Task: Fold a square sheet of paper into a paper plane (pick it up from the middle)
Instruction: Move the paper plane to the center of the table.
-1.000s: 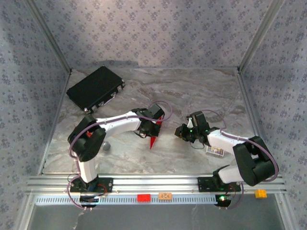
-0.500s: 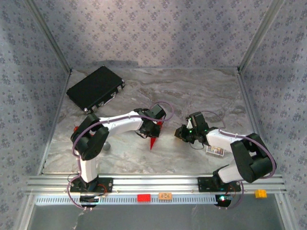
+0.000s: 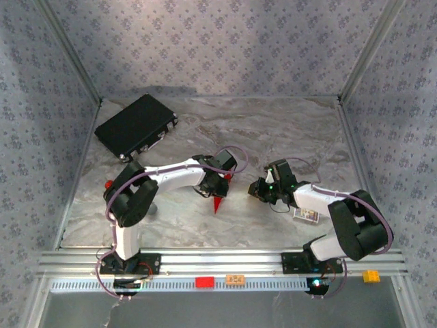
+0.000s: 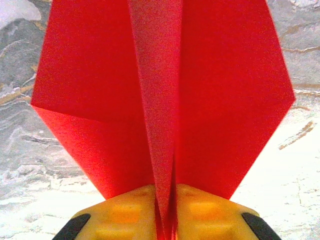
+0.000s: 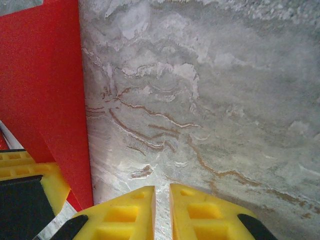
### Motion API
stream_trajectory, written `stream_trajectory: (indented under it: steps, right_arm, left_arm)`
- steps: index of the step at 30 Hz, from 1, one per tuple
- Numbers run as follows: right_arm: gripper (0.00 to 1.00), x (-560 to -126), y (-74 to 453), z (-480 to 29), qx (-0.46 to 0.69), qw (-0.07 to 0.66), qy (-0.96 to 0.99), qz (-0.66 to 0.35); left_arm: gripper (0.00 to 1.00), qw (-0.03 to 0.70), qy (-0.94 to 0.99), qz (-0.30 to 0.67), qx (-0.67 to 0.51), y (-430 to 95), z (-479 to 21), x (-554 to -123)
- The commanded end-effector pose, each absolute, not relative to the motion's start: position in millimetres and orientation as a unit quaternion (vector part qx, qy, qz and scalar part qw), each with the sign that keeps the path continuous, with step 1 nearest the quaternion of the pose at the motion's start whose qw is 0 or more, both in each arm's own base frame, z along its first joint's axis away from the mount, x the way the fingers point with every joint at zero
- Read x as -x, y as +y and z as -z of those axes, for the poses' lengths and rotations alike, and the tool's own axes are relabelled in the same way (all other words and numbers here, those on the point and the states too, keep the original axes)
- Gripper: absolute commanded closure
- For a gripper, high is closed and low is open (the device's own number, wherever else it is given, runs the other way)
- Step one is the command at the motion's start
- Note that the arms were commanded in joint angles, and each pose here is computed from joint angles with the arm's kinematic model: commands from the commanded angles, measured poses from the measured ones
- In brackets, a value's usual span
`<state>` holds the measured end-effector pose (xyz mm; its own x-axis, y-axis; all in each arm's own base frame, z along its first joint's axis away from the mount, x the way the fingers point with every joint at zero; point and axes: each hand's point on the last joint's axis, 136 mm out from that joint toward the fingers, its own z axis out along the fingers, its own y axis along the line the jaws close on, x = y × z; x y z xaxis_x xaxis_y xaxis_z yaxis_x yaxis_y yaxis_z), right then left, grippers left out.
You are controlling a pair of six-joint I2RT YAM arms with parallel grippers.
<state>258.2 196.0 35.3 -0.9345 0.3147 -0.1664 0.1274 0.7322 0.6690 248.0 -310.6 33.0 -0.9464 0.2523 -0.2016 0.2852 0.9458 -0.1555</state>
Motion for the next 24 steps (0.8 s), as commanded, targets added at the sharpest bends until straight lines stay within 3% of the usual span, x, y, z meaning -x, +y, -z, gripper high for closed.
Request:
stream_trajectory:
  steps: [1, 24]
  right_arm:
    - [0.82, -255.8, 196.7, -31.6, -0.122, 0.129, 0.922, -0.344]
    - [0.82, -255.8, 194.5, -36.3, -0.121, 0.136, 0.922, -0.341]
  left_arm:
    - [0.85, 0.082, 0.981, 0.091, -0.149, -316.4, -30.8, -245.2]
    - [0.80, 0.092, 0.987, 0.023, -0.132, -306.9, -13.9, -244.9]
